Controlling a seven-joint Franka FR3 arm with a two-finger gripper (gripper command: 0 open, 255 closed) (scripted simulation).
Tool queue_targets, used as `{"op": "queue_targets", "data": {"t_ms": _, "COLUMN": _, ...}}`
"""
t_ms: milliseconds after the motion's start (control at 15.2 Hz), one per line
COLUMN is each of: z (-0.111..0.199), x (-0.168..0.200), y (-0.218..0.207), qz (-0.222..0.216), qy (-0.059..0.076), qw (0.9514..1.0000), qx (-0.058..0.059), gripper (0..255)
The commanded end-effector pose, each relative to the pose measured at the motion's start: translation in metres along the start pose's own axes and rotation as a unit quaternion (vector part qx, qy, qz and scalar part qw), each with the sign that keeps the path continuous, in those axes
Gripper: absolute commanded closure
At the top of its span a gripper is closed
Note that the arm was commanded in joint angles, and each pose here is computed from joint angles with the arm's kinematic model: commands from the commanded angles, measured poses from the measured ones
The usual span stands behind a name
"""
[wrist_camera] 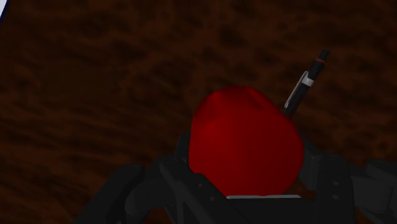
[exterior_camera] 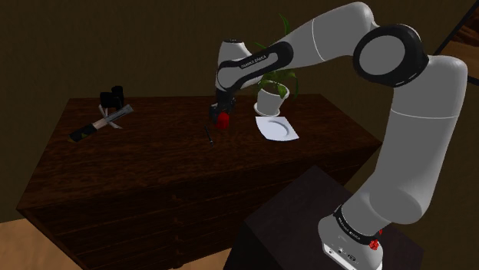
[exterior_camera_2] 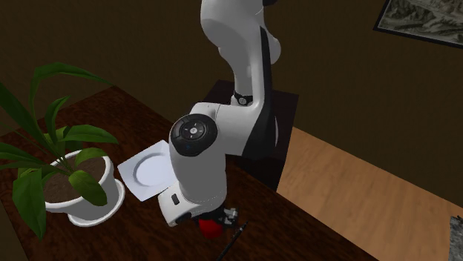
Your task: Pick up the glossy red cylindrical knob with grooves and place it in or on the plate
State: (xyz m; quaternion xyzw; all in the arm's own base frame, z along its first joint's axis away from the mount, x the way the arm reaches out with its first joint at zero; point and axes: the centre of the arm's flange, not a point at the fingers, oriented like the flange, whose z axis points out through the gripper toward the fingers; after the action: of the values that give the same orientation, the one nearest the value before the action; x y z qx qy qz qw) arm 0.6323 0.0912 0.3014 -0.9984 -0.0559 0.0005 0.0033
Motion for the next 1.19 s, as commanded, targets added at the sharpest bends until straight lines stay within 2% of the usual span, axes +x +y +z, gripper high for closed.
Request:
{"op": "queue_targets", "data": {"t_ms": 0, "z": -0.011, "x": 0.000, "y": 0.000, "qz": 0.000, "qy": 0.000, "qw": 1.0000, "qx": 0.000, "gripper": 255}}
{"op": "queue_targets", "data": {"t_ms": 330, "z": -0.034, "x": 0.000, "y": 0.000, "qz": 0.000, "qy": 0.000, "qw": 1.0000, "qx": 0.000, "gripper": 255}}
{"op": "queue_targets", "data": {"t_ms": 1122, "z": -0.034, "x": -0.080, "y": 0.137, "qz": 0.000, "qy": 0.000, "qw": 1.0000, "qx": 0.000, "gripper": 255}}
